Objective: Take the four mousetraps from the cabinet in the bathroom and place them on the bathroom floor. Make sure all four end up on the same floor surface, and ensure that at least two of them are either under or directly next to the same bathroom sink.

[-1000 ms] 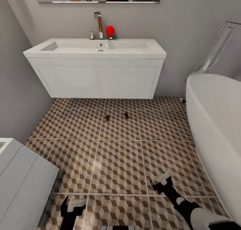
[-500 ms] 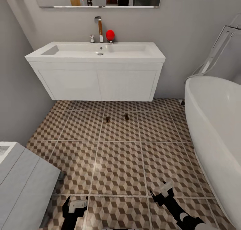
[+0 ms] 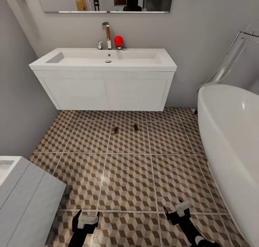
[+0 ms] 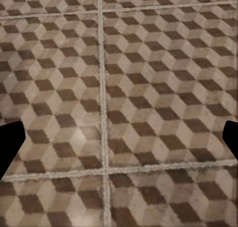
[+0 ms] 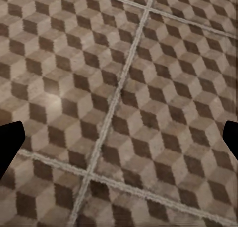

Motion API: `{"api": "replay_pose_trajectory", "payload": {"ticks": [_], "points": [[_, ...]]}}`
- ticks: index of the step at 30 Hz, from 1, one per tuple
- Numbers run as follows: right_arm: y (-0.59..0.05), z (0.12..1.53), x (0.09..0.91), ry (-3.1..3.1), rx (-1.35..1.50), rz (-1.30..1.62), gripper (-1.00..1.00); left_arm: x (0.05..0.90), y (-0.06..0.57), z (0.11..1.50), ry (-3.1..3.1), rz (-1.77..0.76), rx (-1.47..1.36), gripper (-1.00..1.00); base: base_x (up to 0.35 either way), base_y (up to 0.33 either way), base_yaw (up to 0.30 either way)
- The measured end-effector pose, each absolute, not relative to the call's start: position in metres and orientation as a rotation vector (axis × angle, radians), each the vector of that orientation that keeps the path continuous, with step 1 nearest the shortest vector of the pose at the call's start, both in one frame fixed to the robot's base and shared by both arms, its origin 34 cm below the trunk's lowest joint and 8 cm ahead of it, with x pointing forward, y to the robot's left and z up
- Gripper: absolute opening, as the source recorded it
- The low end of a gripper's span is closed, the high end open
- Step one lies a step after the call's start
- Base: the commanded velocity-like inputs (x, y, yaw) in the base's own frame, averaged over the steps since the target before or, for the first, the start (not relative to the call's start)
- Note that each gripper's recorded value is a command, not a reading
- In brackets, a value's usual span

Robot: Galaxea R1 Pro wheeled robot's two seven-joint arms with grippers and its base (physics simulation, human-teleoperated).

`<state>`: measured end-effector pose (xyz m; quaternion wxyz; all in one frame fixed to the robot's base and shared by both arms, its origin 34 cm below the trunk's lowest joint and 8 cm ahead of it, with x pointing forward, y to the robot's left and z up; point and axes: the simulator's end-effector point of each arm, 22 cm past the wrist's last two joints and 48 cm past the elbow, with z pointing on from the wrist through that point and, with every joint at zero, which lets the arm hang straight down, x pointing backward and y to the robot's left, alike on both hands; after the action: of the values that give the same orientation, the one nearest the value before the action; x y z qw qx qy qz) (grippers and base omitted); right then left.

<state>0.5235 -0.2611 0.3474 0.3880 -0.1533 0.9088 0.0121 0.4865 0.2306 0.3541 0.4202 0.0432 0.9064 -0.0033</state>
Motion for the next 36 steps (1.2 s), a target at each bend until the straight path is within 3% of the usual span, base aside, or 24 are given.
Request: {"api": "replay_pose_trajectory", "payload": {"ticks": [36], "points": [[-0.264,0.419,0.528,2.302,-0.364,0.025,1.00,0.491,0.231,0.422,2.286,-0.010,0.110,1.00,0.000,0.000,0.000]]}}
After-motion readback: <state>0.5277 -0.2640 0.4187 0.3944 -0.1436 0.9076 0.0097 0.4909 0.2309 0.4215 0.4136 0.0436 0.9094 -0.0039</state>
